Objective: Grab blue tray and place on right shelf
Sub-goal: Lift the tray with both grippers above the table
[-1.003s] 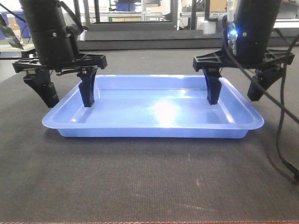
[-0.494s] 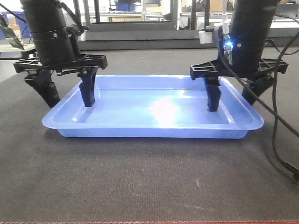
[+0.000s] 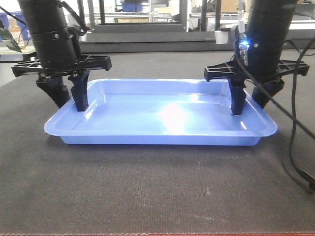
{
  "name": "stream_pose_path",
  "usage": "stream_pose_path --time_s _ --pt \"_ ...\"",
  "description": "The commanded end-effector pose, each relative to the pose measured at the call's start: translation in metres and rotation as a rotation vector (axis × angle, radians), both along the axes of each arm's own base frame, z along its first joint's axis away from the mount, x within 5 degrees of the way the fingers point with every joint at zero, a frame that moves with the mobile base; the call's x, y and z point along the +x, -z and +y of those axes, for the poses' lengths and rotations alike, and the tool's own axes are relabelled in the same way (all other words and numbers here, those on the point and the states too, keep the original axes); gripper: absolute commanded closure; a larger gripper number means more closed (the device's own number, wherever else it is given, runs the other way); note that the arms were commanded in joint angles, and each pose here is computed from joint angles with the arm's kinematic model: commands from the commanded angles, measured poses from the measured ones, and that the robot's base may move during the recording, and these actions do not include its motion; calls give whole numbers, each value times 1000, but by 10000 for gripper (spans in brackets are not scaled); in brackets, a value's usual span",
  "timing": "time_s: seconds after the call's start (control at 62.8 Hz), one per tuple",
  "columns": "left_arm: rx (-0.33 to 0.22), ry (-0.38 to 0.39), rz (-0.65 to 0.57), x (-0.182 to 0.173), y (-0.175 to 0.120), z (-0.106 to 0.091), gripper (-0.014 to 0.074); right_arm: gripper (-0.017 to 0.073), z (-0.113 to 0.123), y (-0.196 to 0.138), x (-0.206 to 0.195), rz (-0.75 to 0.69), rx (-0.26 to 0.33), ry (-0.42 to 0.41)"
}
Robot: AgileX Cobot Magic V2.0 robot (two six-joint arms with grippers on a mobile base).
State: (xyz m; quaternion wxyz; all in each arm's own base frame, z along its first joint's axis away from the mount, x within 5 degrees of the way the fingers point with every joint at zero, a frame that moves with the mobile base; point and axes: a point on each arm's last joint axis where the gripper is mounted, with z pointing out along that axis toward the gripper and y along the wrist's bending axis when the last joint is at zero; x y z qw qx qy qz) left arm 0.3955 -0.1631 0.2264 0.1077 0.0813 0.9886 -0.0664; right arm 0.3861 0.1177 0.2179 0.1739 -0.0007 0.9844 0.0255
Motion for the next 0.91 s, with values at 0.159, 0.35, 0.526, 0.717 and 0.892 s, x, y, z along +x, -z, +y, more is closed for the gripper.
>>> stream_pose_path --time_s 0.159,0.35,0.526,0.717,0.892 --pt "-35 30 -190 -27 -88 8 635 503 -11 -101 -32 -249 48 -21" --pt "-19 35 -274 -59 -138 25 635 503 -23 -151 -68 -336 74 -14" --pt "-46 33 -343 -101 -186 42 635 503 -28 -184 -108 -360 85 -32" --pt "12 18 -388 -143 -217 57 635 503 -22 -204 -145 -402 114 -96" --pt "-31 30 -436 -176 -231 63 635 503 -23 -216 -175 -419 132 -137"
